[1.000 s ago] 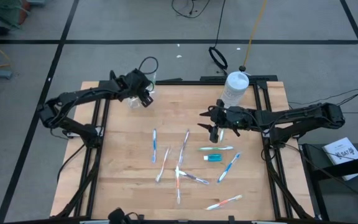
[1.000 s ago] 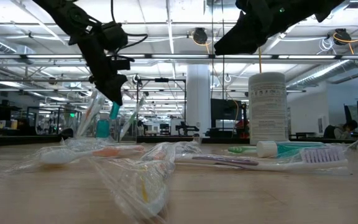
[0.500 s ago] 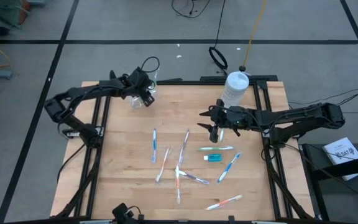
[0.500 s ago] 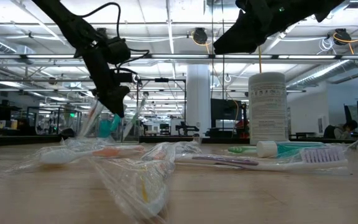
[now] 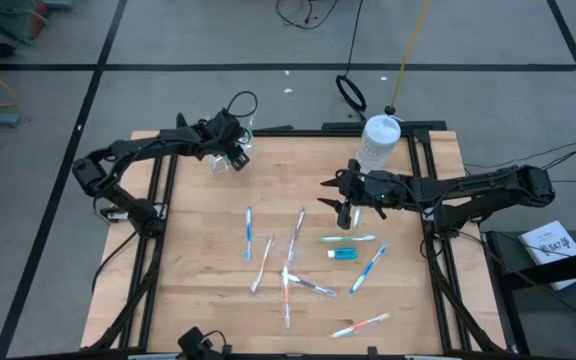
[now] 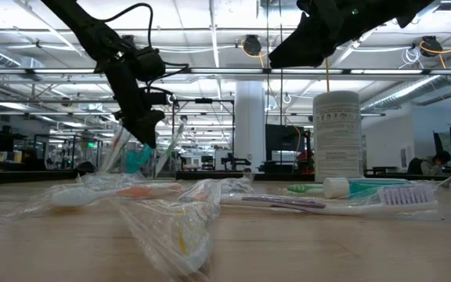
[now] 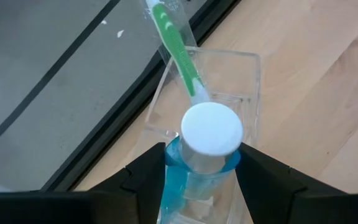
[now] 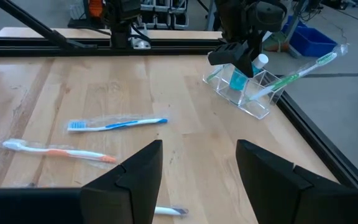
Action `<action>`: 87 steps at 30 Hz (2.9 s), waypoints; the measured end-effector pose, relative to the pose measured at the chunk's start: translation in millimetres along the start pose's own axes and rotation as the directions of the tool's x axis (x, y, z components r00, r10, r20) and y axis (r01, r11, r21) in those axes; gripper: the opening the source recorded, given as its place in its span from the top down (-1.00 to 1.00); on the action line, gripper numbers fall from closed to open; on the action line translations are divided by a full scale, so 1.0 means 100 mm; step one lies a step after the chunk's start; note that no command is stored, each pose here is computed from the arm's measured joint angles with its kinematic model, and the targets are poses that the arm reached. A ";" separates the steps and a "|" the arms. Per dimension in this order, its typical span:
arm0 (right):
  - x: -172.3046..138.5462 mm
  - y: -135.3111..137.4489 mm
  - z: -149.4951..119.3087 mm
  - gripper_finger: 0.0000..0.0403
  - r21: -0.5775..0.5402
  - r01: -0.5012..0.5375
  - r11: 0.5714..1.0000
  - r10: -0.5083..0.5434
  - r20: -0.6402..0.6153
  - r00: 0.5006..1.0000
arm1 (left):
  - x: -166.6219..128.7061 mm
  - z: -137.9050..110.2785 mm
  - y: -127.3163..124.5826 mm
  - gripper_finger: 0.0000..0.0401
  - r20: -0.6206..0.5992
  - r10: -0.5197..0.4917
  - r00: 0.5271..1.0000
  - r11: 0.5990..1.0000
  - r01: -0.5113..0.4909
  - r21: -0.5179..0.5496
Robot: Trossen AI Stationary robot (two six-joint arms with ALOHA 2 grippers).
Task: Pick & Place toothbrushing station
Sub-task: Put the mouthwash into the transparent organizer, then put the blue toothbrush into the transparent organizer
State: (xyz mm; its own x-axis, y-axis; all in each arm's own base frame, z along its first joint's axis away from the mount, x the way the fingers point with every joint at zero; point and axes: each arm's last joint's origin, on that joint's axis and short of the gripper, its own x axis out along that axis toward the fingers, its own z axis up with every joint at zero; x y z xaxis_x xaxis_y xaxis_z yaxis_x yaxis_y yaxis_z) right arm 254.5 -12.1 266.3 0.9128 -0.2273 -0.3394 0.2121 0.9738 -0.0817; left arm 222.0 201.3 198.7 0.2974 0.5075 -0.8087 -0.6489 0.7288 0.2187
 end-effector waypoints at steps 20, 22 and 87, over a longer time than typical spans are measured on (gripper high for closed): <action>0.00 0.00 0.00 0.03 0.007 0.000 1.000 0.000 0.000 1.000 | -0.03 0.00 0.02 -0.06 0.008 0.057 0.998 0.998 -0.057 0.008; 0.00 0.00 0.00 0.03 0.007 0.000 1.000 0.000 0.000 1.000 | -0.09 0.01 0.02 -0.04 0.024 0.058 0.998 0.998 -0.059 0.007; 0.00 0.00 -0.04 0.03 0.043 0.000 0.999 0.002 -0.041 0.999 | -0.50 -0.85 -2.40 0.01 -0.217 -0.335 0.917 0.055 0.249 0.967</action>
State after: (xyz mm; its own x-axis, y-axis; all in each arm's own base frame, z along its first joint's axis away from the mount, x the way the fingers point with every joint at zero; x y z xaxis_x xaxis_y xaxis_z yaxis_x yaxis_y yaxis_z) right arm 253.1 -12.1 262.5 0.8980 -0.2253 -0.3779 0.2269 0.9731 -0.0408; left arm 303.2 -37.9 139.8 0.3376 0.1214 -0.9334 0.7155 0.6112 0.3383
